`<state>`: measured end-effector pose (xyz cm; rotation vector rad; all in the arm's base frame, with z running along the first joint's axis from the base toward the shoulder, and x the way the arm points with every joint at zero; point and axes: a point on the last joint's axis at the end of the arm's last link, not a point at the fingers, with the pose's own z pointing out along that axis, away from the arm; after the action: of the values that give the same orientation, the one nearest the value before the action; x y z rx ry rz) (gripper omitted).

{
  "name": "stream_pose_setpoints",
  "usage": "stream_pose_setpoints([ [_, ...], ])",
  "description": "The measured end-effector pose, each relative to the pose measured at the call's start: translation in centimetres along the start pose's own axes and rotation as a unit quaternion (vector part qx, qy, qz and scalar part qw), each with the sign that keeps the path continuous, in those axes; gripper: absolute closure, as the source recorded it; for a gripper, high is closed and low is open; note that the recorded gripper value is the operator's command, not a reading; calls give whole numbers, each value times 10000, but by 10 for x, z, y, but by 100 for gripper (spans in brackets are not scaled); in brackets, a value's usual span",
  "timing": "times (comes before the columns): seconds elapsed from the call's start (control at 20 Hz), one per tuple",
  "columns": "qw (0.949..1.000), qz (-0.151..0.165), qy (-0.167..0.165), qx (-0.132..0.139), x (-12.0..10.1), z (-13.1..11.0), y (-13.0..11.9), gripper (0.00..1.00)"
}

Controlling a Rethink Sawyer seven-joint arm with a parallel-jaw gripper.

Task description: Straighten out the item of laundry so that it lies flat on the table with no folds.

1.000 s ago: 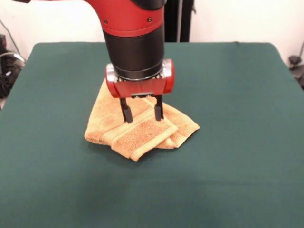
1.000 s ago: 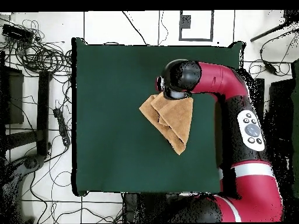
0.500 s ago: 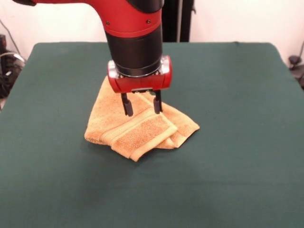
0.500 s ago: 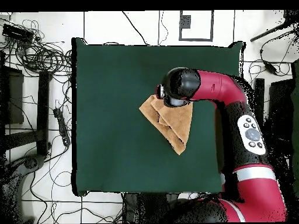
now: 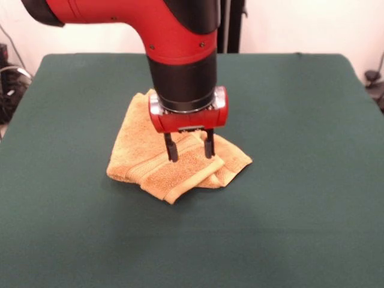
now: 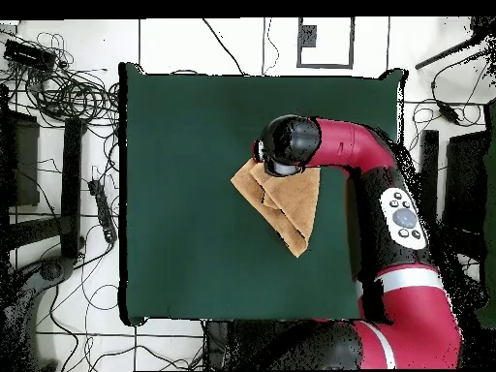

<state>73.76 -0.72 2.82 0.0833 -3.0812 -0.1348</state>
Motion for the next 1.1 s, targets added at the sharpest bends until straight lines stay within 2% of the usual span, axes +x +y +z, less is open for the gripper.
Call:
stream_pose_setpoints([
  [0.15, 10000, -46, -16, -3, -10, 13, 11, 0],
  [0.55, 10000, -23, 13, -26, -33, 41, 22, 0],
  [0.95, 9998, 102, 165, -104, -35, 77, 16, 0],
  [1.1, 9997, 141, 147, -116, -37, 74, 12, 0],
])
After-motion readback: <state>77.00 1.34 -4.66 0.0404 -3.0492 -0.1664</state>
